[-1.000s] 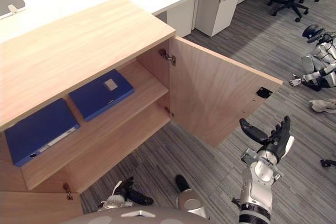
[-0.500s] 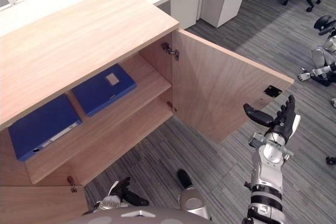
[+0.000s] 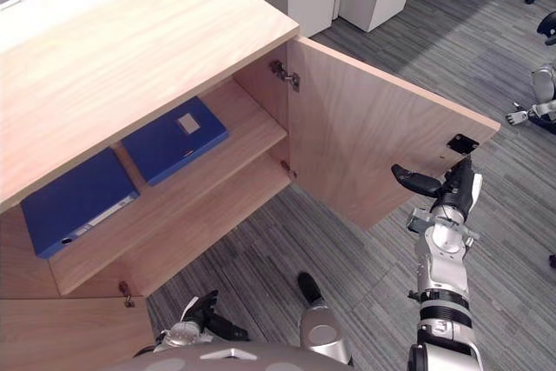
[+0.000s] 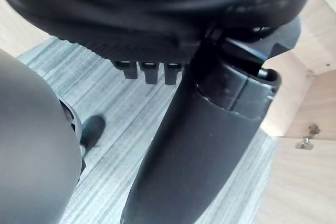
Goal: Walk over to the cabinet, pick up the folder, carry it to the office cabinet, place the folder inside the office cabinet, then close the office cabinet door
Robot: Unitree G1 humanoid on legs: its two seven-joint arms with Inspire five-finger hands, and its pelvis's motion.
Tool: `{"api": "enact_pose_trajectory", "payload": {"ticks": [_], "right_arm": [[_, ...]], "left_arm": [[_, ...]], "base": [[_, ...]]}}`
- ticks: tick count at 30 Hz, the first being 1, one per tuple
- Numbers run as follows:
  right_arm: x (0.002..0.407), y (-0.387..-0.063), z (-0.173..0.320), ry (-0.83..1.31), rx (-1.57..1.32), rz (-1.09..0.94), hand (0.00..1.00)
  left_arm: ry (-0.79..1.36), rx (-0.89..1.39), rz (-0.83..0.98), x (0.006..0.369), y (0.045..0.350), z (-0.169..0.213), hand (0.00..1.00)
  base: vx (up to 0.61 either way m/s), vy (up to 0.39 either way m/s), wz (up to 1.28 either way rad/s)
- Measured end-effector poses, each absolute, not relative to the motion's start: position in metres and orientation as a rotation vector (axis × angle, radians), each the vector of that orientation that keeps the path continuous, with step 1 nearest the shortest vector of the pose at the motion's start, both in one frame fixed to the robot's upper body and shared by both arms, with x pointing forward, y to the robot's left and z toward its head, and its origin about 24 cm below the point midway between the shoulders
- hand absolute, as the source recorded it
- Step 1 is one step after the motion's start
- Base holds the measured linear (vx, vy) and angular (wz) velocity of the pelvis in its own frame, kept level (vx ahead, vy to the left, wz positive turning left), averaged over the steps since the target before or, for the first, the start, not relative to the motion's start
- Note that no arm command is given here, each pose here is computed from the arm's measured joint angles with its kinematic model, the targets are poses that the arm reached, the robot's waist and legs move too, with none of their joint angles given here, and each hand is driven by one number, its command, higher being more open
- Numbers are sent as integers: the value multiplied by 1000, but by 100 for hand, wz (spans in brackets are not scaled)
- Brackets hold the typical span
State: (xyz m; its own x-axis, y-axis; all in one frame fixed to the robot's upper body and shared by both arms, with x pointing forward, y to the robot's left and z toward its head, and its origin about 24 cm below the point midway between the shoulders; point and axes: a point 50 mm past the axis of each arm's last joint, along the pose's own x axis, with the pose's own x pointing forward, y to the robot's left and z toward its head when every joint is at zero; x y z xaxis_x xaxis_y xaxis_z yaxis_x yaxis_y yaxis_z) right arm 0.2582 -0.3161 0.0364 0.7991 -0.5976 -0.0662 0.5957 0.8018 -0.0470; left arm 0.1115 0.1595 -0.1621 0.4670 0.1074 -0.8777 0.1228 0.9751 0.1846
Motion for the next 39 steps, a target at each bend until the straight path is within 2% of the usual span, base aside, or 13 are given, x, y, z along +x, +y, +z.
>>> {"api": "enact_pose_trajectory", "payload": {"ticks": [7,13,19,27,39], "right_arm": [[258,-317,37,73,7,-655,100],[248,-300,33,50,52,-639,100],[216,-266,15,89,94,-564,100],[159,-200,-2,188,203,-389,100],[120,-142,-5,296,307,-154,100]], "left_arm": [[1078,237,-11,115,159,-161,100],[1082,256,-21,114,160,-162,100],[1074,296,-50,115,160,-161,100],[1054,328,-85,122,156,-159,100],[1064,410,-124,117,161,-160,100]], "base": [[-6,-10,10],[14,-8,-1],[43,-25,-5],[-5,-16,-4],[-2,-4,10]]}}
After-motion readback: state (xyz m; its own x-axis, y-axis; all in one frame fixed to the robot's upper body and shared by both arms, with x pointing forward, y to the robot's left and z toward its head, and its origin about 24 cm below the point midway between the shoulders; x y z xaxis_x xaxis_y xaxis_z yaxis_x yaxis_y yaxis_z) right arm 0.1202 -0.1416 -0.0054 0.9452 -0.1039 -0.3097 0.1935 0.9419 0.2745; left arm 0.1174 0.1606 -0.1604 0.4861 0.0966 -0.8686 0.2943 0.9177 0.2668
